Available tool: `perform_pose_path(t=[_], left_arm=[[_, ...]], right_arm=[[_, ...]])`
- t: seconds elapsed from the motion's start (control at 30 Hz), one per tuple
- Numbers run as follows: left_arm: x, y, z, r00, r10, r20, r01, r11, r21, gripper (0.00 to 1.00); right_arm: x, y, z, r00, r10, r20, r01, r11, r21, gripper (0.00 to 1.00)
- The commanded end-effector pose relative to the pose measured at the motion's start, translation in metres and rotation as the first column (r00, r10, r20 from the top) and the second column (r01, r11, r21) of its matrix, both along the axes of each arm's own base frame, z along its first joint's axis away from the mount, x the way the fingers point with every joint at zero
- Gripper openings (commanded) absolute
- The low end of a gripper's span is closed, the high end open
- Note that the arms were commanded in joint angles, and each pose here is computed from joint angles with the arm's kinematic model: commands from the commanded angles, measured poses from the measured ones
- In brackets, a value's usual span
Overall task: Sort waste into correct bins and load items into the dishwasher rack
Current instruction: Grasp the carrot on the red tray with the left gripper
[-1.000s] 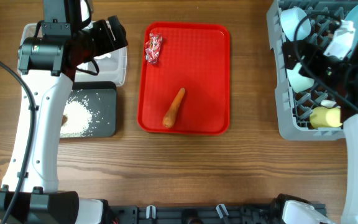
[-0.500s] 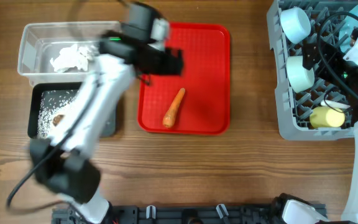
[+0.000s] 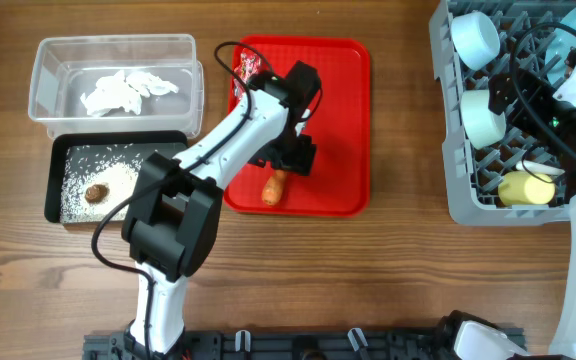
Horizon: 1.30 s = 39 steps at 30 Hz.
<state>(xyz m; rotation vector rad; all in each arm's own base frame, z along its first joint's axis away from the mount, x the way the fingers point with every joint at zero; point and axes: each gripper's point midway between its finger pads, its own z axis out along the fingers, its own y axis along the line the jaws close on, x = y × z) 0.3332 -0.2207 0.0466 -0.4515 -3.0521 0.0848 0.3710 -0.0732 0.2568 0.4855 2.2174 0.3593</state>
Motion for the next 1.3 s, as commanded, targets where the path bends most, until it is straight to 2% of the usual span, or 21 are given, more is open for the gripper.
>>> perform_pose_path(t=[0.0,0.13,0.33,0.47,0.57,0.63,0.67,0.7,0.93,1.27], left_arm=[[-0.007,0.015,-0.010,0.999,-0.014,-0.033,0.015,0.999,0.033,0.84],[-0.015,0.013,-0.029,0.999,-0.012,-0.052,0.013,1.000,0.006,0.84],[-0.020,0.004,-0.042,0.998,-0.009,-0.062,0.006,0.999,-0.054,0.73],[-0.016,0.002,-0.044,0.999,-0.009,-0.043,0.007,0.998,-0.064,0.47],[-0.016,0.003,-0.044,0.999,-0.009,-0.044,0.007,0.998,-0.063,0.36],[-0.017,0.003,-0.044,0.999,-0.009,-0.047,0.006,0.998,-0.061,0.25],[-0.018,0.003,-0.044,0.999,-0.009,-0.050,0.006,0.998,-0.059,0.14],[-0.019,0.004,-0.044,0.999,-0.009,-0.053,0.006,0.998,-0.058,0.11],[-0.017,0.008,-0.033,0.998,-0.005,-0.057,0.003,0.999,-0.035,0.08],[0.011,0.023,0.043,0.999,0.027,0.042,-0.027,1.000,0.001,0.04]], right_arm=[[0.002,-0.003,0.001,1.000,-0.011,-0.002,0.011,1.000,-0.010,1.00],[0.002,-0.004,0.001,1.000,-0.012,-0.001,0.012,1.000,-0.008,1.00],[0.000,-0.003,-0.003,1.000,-0.012,-0.019,0.012,1.000,-0.002,1.00],[-0.001,-0.002,-0.004,1.000,-0.011,-0.027,0.011,1.000,0.001,1.00],[-0.001,-0.002,-0.004,1.000,-0.012,-0.026,0.012,1.000,0.001,1.00],[-0.001,-0.002,-0.004,1.000,-0.012,-0.026,0.012,1.000,0.001,1.00],[-0.001,-0.002,-0.004,1.000,-0.012,-0.026,0.012,1.000,0.001,1.00],[-0.001,-0.002,-0.004,1.000,-0.012,-0.026,0.012,1.000,0.001,1.00],[-0.001,-0.002,-0.005,1.000,-0.012,-0.028,0.012,1.000,0.001,1.00],[-0.001,-0.002,-0.005,1.000,-0.012,-0.028,0.012,1.000,0.001,1.00]])
